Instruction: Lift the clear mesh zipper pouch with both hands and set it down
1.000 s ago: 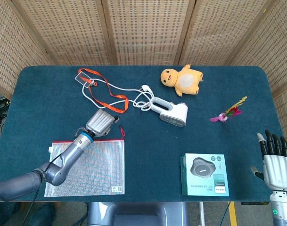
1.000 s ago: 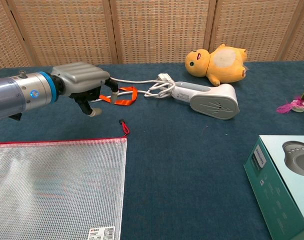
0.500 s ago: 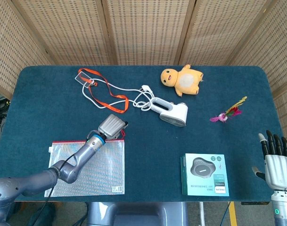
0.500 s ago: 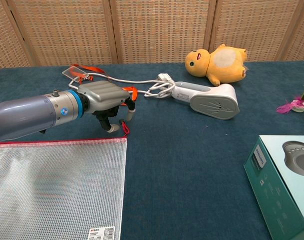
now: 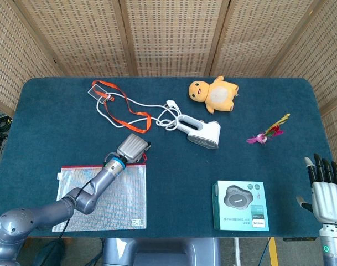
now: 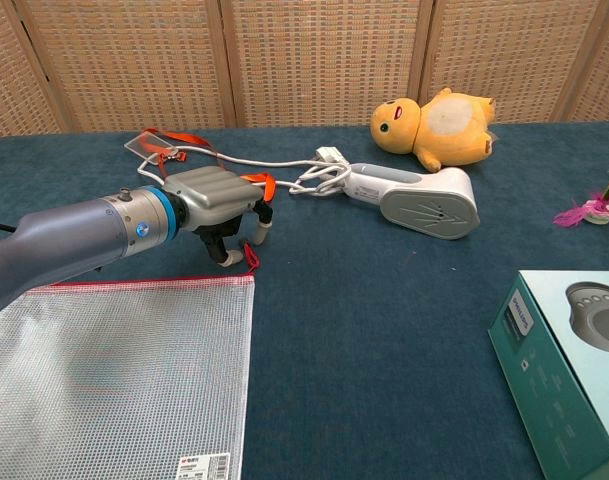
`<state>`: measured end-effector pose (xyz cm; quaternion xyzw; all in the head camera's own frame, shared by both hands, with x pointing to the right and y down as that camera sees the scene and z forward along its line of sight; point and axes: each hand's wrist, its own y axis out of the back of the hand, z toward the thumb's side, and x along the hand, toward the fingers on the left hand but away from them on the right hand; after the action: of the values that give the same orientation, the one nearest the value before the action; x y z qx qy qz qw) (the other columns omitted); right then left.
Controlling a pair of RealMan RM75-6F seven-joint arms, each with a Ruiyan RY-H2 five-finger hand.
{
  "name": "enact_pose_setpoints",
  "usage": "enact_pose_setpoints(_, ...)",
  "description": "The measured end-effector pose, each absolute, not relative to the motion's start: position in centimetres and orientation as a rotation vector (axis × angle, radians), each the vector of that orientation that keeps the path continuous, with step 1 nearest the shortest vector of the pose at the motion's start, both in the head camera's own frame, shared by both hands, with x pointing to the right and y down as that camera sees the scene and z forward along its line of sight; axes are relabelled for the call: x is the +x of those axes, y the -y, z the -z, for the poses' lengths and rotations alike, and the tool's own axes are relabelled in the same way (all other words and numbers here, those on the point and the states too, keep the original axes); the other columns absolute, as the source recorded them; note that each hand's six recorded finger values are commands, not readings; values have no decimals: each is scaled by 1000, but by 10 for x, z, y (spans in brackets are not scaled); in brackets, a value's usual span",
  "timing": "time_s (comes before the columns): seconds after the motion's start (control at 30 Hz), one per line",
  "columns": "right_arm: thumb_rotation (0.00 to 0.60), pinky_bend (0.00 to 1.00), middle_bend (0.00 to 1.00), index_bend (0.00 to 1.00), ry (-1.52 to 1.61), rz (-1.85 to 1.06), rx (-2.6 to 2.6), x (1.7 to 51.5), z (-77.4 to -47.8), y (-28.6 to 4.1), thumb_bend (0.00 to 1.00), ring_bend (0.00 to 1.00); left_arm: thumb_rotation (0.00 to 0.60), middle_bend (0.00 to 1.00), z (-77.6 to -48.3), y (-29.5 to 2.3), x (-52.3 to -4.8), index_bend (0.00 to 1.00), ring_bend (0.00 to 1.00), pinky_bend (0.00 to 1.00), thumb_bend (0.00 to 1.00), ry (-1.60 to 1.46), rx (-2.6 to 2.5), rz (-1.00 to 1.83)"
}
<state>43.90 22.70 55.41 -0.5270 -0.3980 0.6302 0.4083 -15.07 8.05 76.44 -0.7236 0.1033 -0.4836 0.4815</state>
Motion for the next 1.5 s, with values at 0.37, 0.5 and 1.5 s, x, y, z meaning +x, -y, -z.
enact_pose_setpoints(0.37,600,0,0,43,1002,-1595,-1334,439,-556,-227,0,0,600,1000,-770,-81,-148,462,904,963,363,-268,-1779,1177)
enact_pose_setpoints(0.5,600,0,0,44,1002,-1597,-1335,440,-556,-227,0,0,600,1000,-770,-82,-145,482,904,963,364,-266,-1778,1163)
enact_pose_setpoints(1.5,600,0,0,44,1003,-1596,-1358,439,-556,-228,0,0,600,1000,-769,-82,-144,563,904,962,404,-264,-1773,1179)
